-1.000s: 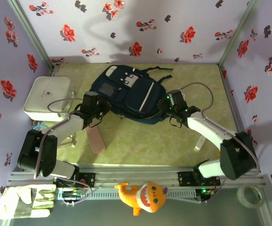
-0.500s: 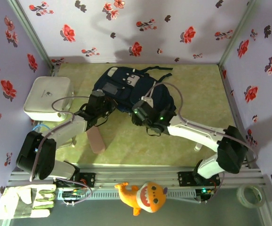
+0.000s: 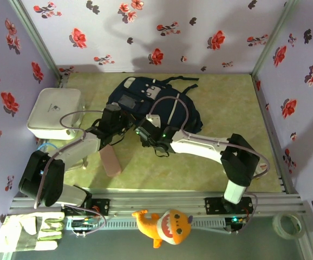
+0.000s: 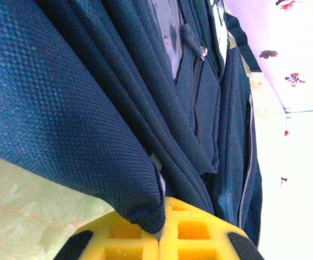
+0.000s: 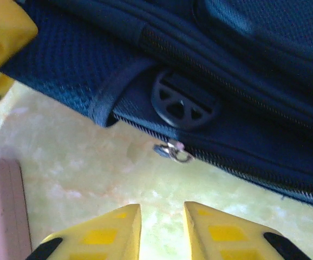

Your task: Pack the student bag

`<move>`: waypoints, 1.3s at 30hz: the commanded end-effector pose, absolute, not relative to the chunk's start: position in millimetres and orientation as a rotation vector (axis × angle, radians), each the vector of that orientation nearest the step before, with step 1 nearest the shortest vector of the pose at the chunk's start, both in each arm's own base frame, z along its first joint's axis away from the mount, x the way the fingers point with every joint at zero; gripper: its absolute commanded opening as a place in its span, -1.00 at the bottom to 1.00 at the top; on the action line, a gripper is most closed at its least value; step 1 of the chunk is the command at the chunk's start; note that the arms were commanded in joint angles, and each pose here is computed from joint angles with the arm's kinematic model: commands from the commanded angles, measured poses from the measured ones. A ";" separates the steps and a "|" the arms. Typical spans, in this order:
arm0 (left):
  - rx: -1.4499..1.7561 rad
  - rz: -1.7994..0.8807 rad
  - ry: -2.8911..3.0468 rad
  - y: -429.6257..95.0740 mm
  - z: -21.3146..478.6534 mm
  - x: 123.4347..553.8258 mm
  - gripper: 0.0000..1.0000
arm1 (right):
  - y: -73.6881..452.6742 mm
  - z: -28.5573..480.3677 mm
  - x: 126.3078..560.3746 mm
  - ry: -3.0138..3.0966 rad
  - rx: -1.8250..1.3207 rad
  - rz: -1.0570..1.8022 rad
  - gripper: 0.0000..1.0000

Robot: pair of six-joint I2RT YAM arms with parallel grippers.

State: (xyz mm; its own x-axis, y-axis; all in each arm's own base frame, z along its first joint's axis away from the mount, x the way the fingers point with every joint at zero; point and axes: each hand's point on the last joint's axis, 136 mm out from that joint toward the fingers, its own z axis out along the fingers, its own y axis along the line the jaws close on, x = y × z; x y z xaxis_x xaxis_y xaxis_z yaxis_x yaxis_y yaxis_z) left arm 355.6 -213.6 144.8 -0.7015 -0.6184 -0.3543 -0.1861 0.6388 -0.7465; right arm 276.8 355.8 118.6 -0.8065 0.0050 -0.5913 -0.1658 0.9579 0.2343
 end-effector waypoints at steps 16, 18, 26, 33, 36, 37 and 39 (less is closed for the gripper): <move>-0.523 -1.061 2.153 -234.4 189.9 358.8 -1.00 | 339.4 117.1 306.2 2.447 -0.027 0.186 -0.51; -0.524 -1.061 2.154 -234.4 189.8 358.7 -1.00 | 339.8 115.7 308.1 2.448 -0.026 0.183 -0.49; -0.520 -1.066 2.154 -235.1 191.4 357.7 -1.00 | 341.7 113.5 316.3 2.448 -0.032 0.143 -0.42; -0.516 -1.060 2.159 -235.0 190.3 357.7 -1.00 | 334.1 110.8 316.0 2.454 -0.027 0.092 -0.60; -0.517 -1.057 2.158 -234.6 190.3 358.6 -1.00 | 328.3 109.7 313.3 2.460 -0.020 0.072 -0.66; -0.517 -1.053 2.161 -234.5 188.9 358.7 -1.00 | 326.0 109.7 311.9 2.461 -0.016 0.070 -0.68; -0.518 -1.047 2.162 -233.4 188.6 358.9 -1.00 | 320.4 109.4 308.9 2.461 -0.007 0.065 -0.70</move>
State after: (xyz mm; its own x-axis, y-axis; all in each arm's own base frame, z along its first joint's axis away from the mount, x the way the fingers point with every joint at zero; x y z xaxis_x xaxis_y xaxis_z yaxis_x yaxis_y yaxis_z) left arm 353.5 -216.0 144.0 -0.7076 -0.6123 -0.3527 -0.1837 0.6414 -0.7449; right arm 306.9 342.8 111.7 -0.7849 0.0049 -0.6196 -0.0764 0.9916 0.1046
